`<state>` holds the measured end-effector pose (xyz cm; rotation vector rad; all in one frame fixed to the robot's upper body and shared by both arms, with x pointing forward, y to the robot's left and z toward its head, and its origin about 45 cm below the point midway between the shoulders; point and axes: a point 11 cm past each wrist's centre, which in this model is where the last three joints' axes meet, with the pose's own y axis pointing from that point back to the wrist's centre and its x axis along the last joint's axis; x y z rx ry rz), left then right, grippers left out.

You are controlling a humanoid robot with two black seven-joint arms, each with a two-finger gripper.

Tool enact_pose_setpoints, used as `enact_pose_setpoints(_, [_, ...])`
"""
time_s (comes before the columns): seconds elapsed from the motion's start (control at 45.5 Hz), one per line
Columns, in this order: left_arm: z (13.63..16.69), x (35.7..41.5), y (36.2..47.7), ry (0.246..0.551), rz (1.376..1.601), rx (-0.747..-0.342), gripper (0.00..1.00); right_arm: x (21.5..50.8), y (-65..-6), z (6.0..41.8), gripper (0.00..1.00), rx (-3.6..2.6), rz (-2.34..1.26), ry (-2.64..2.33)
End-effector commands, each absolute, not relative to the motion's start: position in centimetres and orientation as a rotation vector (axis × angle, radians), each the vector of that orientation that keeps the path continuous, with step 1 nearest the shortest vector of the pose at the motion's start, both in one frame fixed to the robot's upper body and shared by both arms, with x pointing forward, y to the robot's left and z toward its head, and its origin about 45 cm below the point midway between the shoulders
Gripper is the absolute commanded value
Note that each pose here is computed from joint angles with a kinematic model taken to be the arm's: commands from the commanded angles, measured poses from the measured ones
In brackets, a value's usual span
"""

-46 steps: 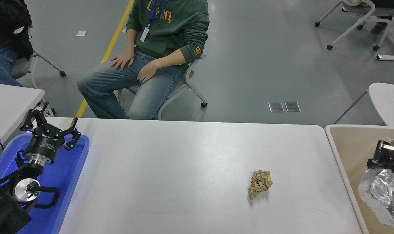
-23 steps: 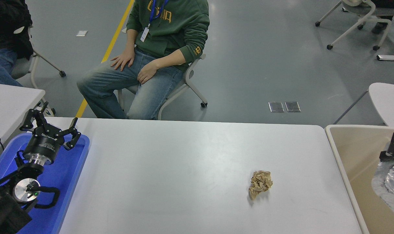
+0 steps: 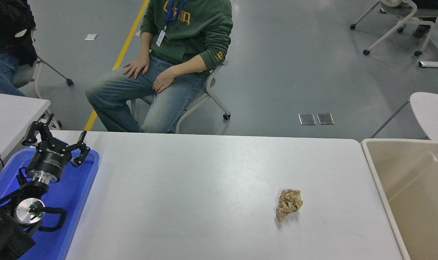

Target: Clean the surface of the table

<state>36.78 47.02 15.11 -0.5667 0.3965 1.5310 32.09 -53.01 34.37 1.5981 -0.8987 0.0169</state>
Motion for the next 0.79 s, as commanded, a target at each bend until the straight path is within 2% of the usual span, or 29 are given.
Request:
enact_pose_setpoints(0.0, [15.14,36.77,47.1,0.395,1.532,-0.566,1.0,33.4,-56.3,33.8,0.0,1.463,0.014,-0.98])
enact_pose_setpoints(0.352, [15.1,36.78,47.0,0.397,1.531,-0.567,1.0,35.9,-56.0,25.2,0.0,1.369,-0.002,-1.098])
enact_pose_setpoints(0.769, [15.1,36.78,47.0,0.397,1.531,-0.567,1.0,35.9,-55.9,16.3,0.0,1.208,0.015,-1.181])
